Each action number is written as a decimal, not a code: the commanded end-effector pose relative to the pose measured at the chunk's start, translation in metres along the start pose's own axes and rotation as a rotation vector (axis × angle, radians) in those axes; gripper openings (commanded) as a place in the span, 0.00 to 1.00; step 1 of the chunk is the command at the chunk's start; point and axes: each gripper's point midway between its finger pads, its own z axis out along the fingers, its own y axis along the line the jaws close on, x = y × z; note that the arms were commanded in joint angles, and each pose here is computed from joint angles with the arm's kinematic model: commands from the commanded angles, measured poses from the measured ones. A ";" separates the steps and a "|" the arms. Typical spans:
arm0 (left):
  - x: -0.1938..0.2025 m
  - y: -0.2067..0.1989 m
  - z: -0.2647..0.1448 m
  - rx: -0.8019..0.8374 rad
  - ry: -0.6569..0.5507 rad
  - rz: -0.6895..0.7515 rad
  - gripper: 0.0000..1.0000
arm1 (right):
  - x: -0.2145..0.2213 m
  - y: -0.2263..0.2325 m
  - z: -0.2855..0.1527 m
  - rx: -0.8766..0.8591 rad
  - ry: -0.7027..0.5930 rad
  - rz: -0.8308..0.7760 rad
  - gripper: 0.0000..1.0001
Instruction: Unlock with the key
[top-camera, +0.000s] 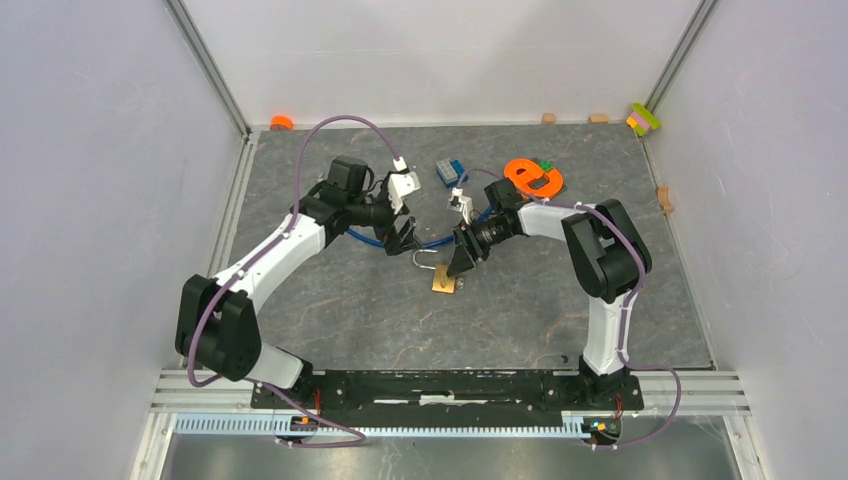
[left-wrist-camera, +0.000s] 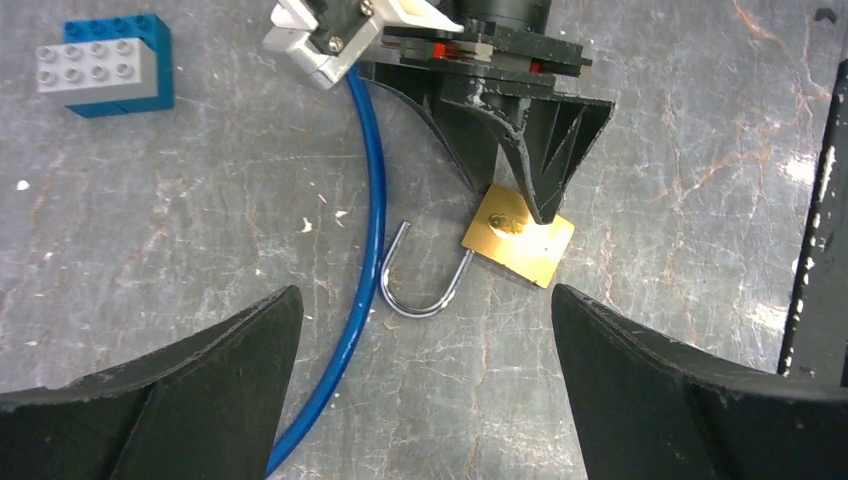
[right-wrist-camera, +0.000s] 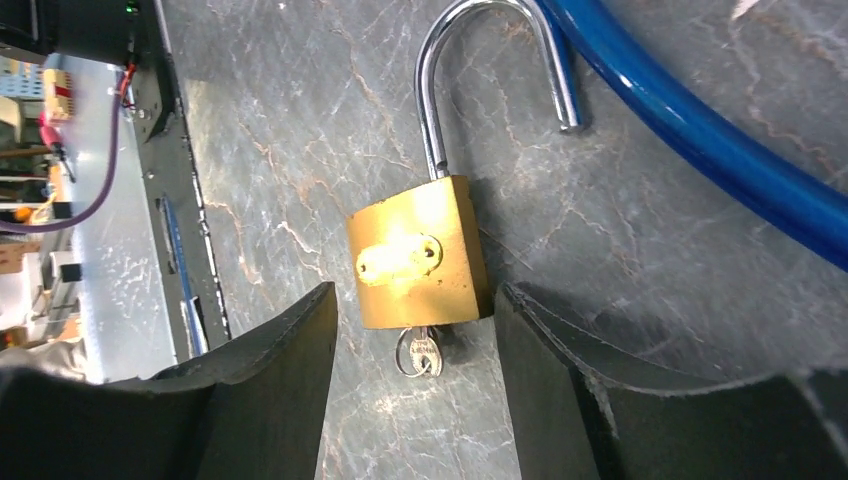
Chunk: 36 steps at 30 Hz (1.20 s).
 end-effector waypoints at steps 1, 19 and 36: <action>-0.028 0.011 -0.014 -0.081 -0.080 0.032 1.00 | 0.015 -0.040 -0.012 0.215 0.084 -0.053 0.65; -0.043 0.083 -0.063 -0.602 -0.105 -0.126 1.00 | -0.088 -0.067 -0.161 0.895 0.028 -0.472 0.86; -0.042 0.126 -0.193 -1.107 -0.328 -0.325 1.00 | -0.074 -0.026 -0.332 1.281 -0.504 -0.318 0.98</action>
